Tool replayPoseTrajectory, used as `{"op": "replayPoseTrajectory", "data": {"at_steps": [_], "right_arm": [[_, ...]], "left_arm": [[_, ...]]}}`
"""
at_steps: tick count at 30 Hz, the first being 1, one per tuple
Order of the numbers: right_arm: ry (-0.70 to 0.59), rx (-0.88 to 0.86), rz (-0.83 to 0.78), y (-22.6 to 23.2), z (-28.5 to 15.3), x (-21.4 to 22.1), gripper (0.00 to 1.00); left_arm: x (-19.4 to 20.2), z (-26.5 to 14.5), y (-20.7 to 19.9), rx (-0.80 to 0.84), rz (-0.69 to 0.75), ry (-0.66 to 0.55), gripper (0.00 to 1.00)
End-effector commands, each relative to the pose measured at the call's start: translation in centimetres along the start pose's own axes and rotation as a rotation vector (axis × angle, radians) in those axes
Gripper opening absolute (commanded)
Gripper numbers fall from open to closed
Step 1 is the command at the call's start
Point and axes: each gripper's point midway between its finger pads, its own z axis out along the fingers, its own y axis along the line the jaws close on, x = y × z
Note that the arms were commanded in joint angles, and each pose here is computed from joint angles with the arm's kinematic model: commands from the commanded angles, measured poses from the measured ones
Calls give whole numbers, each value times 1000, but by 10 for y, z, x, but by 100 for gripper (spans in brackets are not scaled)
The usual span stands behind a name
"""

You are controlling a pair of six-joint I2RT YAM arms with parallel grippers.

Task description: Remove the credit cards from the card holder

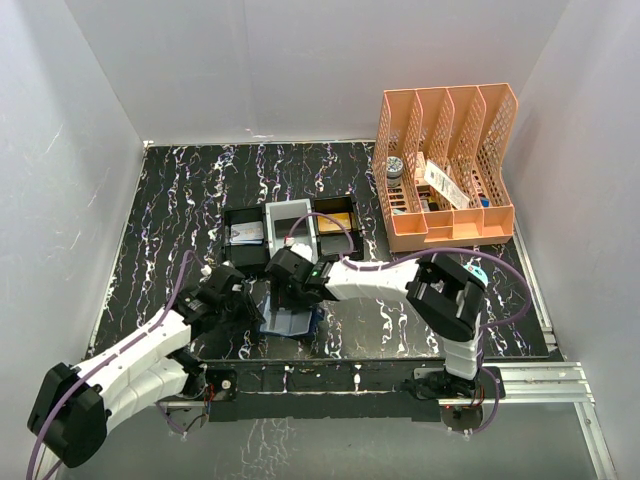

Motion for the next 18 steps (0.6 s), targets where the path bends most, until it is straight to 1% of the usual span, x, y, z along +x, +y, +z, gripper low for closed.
{"op": "replayPoseTrajectory", "data": {"at_steps": [1, 5, 9, 11, 15, 18], "right_arm": [[-46, 84, -16, -1, 3, -5, 59], [-51, 160, -59, -2, 7, -2, 65], [-72, 232, -96, -4, 12, -2, 66], [-70, 248, -107, -4, 14, 0, 65], [-72, 225, -102, -1, 12, 1, 60], [-73, 144, -81, 10, 7, 1, 59]], "left_arm": [[3, -3, 9, -22, -8, 5, 33], [8, -2, 7, -6, -25, 25, 29], [7, -5, 6, 10, -35, 12, 29], [7, -5, 6, 9, -38, 8, 28], [9, -4, 8, 1, -37, 17, 28], [8, -4, 8, -3, -33, 20, 28]]}}
